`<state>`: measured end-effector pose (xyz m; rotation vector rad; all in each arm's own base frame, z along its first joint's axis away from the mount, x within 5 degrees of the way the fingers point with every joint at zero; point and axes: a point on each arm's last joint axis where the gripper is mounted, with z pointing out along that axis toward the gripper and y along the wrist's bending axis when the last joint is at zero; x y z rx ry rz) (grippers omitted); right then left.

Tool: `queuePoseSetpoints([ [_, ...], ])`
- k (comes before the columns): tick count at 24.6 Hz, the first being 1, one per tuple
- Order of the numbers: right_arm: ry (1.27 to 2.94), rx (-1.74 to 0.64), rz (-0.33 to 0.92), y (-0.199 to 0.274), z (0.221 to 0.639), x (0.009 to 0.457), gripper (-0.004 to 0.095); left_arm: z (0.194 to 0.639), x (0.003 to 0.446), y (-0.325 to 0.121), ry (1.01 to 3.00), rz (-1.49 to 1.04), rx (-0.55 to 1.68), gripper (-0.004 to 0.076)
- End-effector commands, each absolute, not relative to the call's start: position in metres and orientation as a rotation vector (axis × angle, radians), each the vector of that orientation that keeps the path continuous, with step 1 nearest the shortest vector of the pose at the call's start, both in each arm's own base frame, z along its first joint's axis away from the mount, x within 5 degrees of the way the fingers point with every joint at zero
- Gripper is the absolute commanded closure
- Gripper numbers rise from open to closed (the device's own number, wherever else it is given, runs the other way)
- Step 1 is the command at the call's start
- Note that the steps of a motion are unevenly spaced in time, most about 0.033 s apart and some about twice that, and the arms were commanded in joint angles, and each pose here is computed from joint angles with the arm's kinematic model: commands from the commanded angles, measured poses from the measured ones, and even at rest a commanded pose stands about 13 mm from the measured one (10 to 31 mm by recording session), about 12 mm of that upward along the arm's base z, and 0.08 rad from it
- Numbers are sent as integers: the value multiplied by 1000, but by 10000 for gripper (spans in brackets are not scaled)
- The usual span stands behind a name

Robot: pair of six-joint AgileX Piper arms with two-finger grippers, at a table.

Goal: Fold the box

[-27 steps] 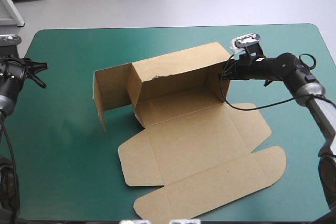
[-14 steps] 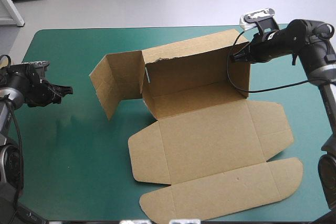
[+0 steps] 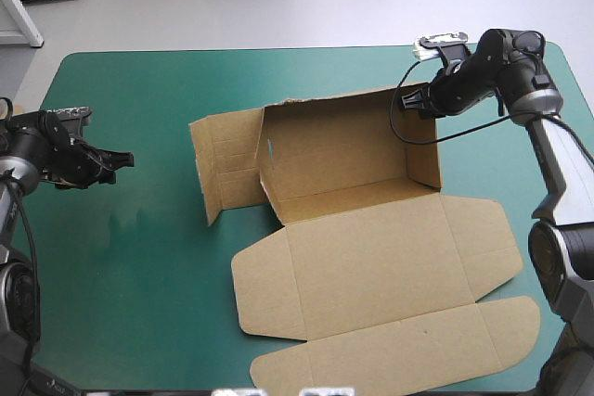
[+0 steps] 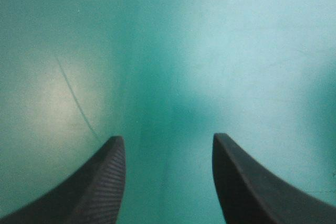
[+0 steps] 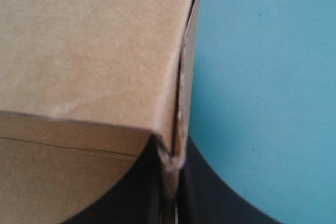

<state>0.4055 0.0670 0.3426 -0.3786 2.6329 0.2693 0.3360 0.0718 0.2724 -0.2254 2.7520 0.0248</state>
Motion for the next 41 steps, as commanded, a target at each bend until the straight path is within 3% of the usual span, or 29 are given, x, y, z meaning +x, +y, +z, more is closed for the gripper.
queuePoseSetpoints([
  [1, 2663, -376, 298, 67, 337, 408, 926, 298, 332, 72, 2671, 61, -207, 358],
  [6, 2558, -377, 272, 68, 338, 419, 913, 298, 331, 72, 2681, 64, -205, 358],
  [9, 2516, -391, 257, 68, 339, 423, 816, 298, 331, 72, 2683, 64, -205, 358],
  [11, 2503, -392, 245, 68, 339, 424, 652, 298, 331, 72, 2685, 64, -205, 358],
  [12, 2500, -391, 244, 68, 340, 424, 517, 298, 330, 72, 2690, 63, -206, 358],
  [14, 2496, -385, 245, 68, 340, 424, 382, 297, 330, 71, 2694, 62, -206, 358],
  [16, 2502, -385, 249, 68, 345, 423, 307, 297, 330, 71, 2696, 61, -206, 358],
  [23, 2477, -400, 261, 66, 393, 395, 307, 305, 326, 71, 2669, 70, -200, 358],
  [27, 2448, -407, 256, 64, 424, 363, 373, 308, 325, 71, 2657, 72, -199, 358],
  [31, 2455, -467, 47, 85, 426, 341, 376, 308, 326, 71, 2647, 72, -200, 358],
  [33, 2421, -490, -20, 96, 424, 341, 376, 308, 326, 71, 2645, 74, -192, 358],
  [37, 2298, -393, -5, 106, 421, 361, 358, 308, 326, 70, 2647, 65, -196, 358],
  [41, 2352, -355, 27, 91, 397, 387, 242, 308, 326, 70, 2646, 56, -200, 358],
])
